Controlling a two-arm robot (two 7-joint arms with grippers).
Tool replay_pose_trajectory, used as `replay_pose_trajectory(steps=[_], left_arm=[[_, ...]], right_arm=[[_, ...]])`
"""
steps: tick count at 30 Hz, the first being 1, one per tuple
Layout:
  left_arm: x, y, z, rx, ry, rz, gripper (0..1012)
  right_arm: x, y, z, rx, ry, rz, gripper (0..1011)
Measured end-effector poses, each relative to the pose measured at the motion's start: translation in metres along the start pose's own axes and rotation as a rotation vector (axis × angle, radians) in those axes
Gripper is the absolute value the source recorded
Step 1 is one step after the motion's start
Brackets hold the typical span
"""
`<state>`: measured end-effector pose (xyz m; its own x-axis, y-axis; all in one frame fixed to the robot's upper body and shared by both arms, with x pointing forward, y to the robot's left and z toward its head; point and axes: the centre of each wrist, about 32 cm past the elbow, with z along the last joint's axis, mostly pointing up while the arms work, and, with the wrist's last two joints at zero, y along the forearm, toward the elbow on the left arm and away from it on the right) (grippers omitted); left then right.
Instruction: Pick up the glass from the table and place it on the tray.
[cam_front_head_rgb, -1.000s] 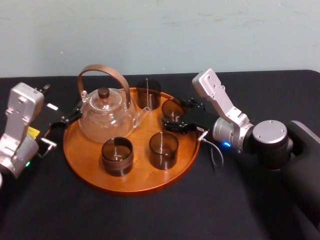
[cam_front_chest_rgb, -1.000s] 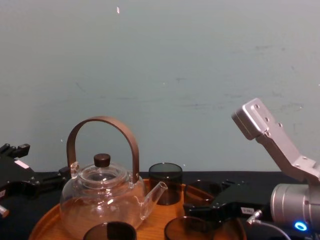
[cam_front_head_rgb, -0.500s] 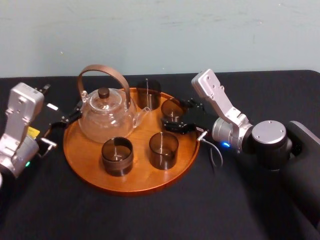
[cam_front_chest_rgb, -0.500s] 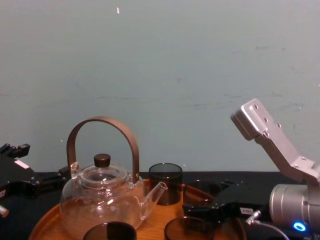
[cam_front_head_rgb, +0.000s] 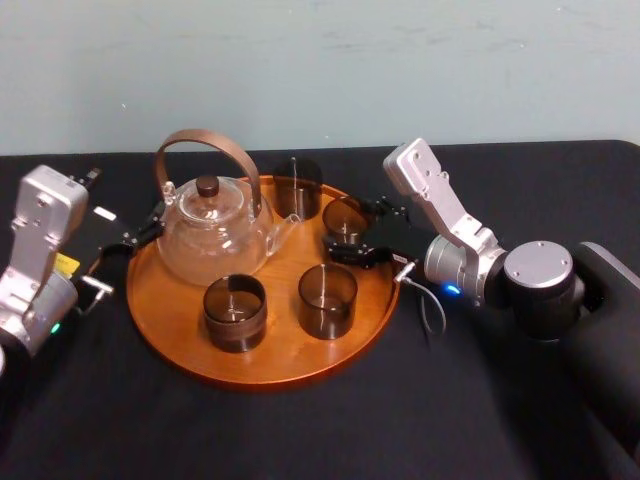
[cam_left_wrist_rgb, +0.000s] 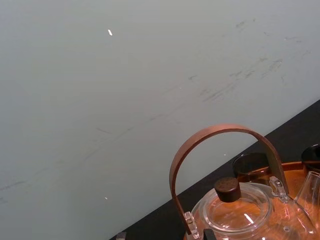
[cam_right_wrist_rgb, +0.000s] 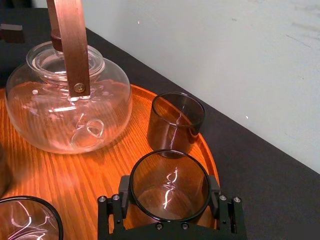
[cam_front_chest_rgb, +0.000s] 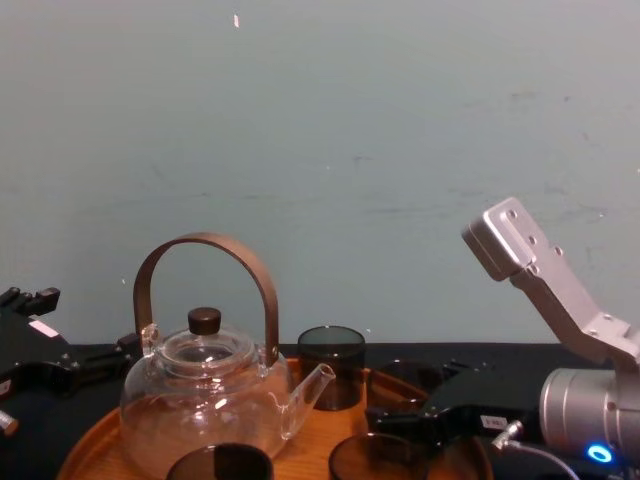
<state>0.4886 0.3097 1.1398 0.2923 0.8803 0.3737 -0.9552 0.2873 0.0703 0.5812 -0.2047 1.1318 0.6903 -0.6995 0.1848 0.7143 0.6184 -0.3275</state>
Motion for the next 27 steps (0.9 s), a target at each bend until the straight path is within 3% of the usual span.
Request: replay_pose_trajectory(steps=[27], left_arm=[[0.0000, 0.0000, 0.0000, 0.000, 0.000, 0.000, 1001]], right_arm=[[0.0002, -0.0002, -0.0001, -0.001, 0.000, 0.000, 921]])
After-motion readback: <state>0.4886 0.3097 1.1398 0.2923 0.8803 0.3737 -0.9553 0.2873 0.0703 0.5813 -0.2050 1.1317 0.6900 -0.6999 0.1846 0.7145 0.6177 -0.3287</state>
